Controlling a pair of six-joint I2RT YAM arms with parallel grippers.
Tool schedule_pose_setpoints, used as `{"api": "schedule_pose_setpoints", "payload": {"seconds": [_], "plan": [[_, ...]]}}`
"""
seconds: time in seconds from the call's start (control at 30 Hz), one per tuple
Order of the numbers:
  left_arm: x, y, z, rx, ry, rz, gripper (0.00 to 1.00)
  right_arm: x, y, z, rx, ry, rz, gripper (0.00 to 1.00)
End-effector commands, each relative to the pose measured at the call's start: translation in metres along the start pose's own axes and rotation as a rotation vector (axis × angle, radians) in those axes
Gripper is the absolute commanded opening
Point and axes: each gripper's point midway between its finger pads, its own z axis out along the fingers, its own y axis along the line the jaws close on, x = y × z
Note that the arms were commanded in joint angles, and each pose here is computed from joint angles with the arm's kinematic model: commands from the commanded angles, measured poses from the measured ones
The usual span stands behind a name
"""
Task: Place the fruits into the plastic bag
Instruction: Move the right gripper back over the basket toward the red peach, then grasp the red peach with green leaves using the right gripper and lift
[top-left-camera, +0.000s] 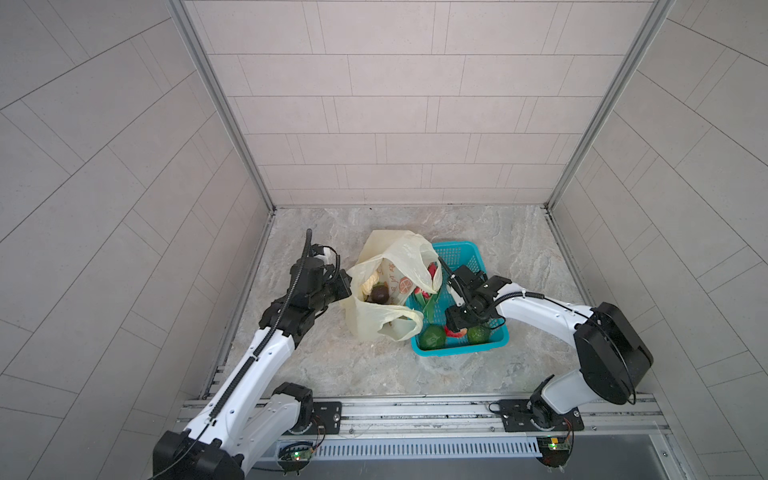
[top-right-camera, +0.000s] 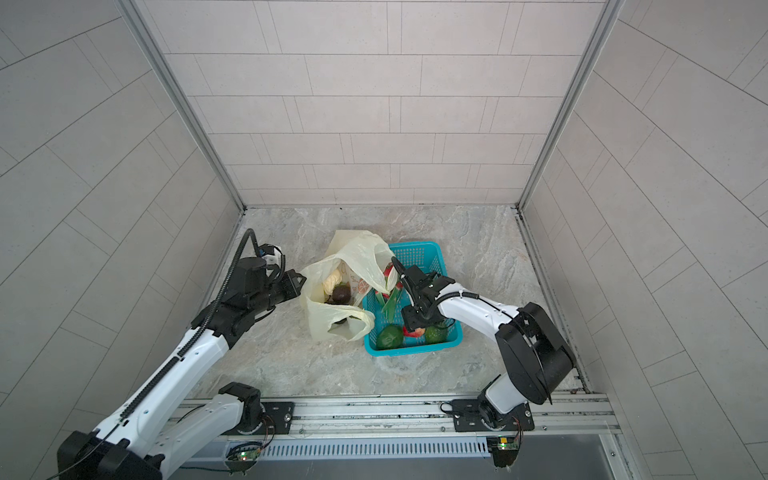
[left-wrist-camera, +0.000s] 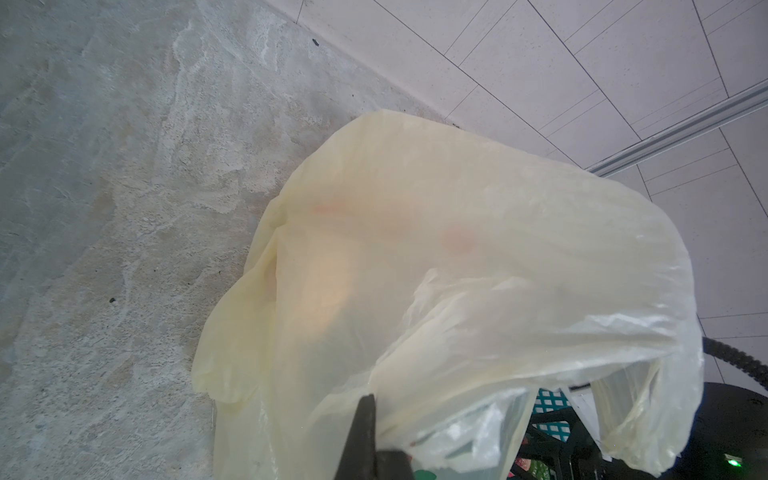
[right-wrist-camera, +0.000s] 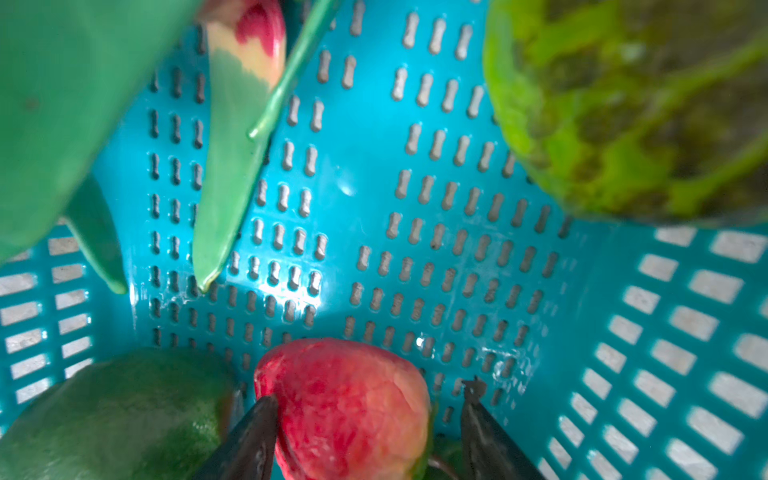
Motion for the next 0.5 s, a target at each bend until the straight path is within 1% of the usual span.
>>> {"api": "schedule_pose_setpoints", "payload": {"seconds": [0.0, 0.1, 0.23, 0.27, 0.47], "plan": [[-0.003, -0.004, -0.001, 0.014, -0.013, 0.002, 0.0, 0.007, -0.005, 0.006, 0.036, 0.05, -0.013, 0.64], [-0.003, -0.004, -0.001, 0.012, -0.014, 0.003, 0.0, 0.007, -0.004, 0.01, 0.041, 0.063, -0.016, 0.62], [-0.004, -0.004, -0.002, 0.011, -0.018, 0.006, 0.0, -0.004, -0.004, 0.01, 0.05, 0.034, -0.012, 0.51], [-0.004, -0.004, -0.002, 0.011, -0.018, 0.006, 0.0, -0.007, -0.003, 0.009, 0.053, 0.022, -0.008, 0.5], [-0.004, -0.003, -0.002, 0.005, -0.019, 0.012, 0.0, -0.036, -0.008, -0.006, 0.082, -0.075, 0.025, 0.5]]}}
